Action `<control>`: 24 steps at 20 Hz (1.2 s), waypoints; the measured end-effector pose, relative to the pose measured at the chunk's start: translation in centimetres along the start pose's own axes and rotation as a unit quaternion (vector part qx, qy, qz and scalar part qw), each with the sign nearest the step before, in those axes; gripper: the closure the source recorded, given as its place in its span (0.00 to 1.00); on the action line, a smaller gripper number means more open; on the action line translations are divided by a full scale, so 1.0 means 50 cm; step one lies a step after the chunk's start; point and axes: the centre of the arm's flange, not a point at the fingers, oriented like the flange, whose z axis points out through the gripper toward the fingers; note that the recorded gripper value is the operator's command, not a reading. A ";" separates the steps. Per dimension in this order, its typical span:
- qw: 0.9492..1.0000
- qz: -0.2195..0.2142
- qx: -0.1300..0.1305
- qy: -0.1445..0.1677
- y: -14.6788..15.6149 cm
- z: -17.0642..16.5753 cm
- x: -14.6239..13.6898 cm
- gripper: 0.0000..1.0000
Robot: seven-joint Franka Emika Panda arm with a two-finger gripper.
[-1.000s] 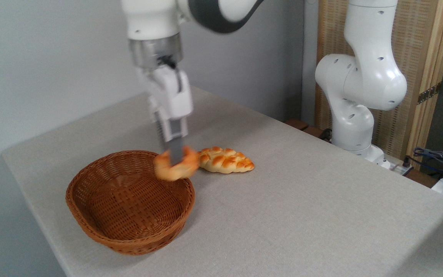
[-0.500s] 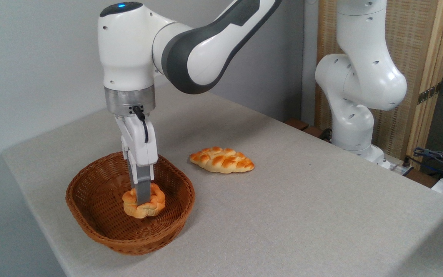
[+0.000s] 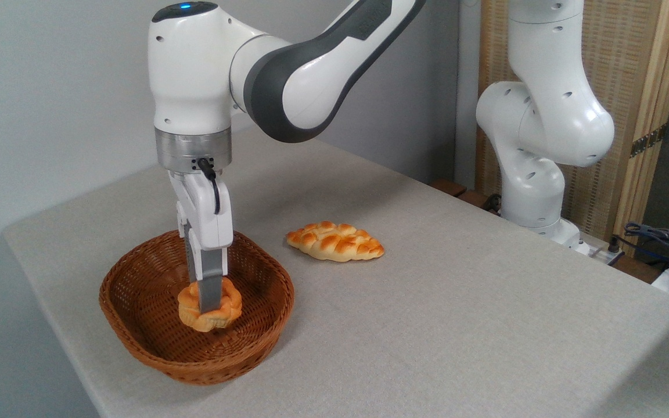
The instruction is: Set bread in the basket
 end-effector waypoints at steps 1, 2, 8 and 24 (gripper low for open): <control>1.000 0.000 0.000 0.000 0.000 0.000 0.000 0.00; 1.000 0.000 0.000 0.000 0.000 0.000 0.000 0.00; 1.000 -0.004 0.004 0.005 -0.005 -0.018 0.002 0.00; 0.989 -0.080 -0.074 -0.099 0.001 -0.308 -0.051 0.00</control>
